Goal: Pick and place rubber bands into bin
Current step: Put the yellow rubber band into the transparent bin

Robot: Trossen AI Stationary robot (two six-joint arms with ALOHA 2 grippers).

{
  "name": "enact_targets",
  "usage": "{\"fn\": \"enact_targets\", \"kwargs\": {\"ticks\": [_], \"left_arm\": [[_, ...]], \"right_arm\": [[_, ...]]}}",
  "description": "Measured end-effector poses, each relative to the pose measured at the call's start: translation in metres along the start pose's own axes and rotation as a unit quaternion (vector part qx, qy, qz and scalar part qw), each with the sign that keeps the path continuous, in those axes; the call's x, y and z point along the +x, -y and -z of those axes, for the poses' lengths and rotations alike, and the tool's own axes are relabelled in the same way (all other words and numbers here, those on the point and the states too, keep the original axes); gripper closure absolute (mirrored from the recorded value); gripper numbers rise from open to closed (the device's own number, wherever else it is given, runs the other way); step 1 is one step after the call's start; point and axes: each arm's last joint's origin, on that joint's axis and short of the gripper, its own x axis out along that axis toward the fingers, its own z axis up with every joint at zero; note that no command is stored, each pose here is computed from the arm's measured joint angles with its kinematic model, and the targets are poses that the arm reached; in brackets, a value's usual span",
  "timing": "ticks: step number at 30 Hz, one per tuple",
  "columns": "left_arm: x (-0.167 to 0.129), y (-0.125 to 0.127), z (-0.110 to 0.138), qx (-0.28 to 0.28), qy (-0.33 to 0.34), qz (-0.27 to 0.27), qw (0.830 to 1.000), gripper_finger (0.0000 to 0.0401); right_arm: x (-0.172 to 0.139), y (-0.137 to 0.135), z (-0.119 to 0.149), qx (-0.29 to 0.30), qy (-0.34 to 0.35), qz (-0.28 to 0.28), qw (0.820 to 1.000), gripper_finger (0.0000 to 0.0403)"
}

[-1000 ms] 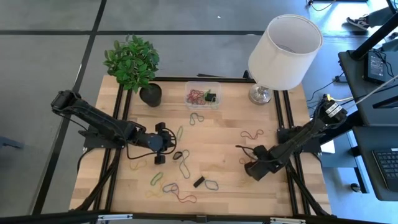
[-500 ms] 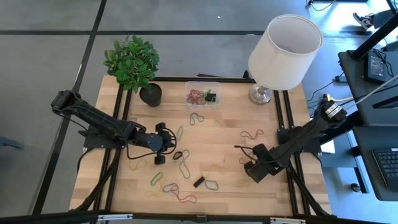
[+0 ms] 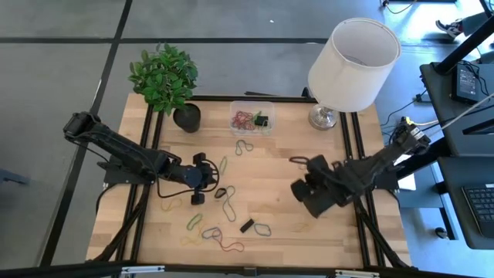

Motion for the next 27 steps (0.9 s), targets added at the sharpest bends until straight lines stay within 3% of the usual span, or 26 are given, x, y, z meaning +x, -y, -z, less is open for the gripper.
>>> {"fn": "enact_targets", "kwargs": {"ticks": [9,16,22,27], "left_arm": [[0.0,-0.003,0.003,0.015,-0.008,-0.036,0.999,0.0399],[0.001,-0.008,0.001,0.01,0.003,-0.072,0.997,0.04],[0.004,-0.022,-0.002,-0.022,-0.001,-0.087,0.996,0.0398],[0.006,-0.032,-0.004,-0.042,-0.007,-0.086,0.995,0.04]], "right_arm": [[0.035,-0.014,-0.088,-0.082,0.087,-0.028,0.992,0.0401],[0.069,-0.019,-0.171,-0.154,0.205,-0.075,0.964,0.0401],[0.121,-0.016,-0.223,-0.202,0.249,-0.099,0.942,0.0401],[0.188,-0.011,-0.243,-0.229,0.234,-0.086,0.941,0.0401]]}}
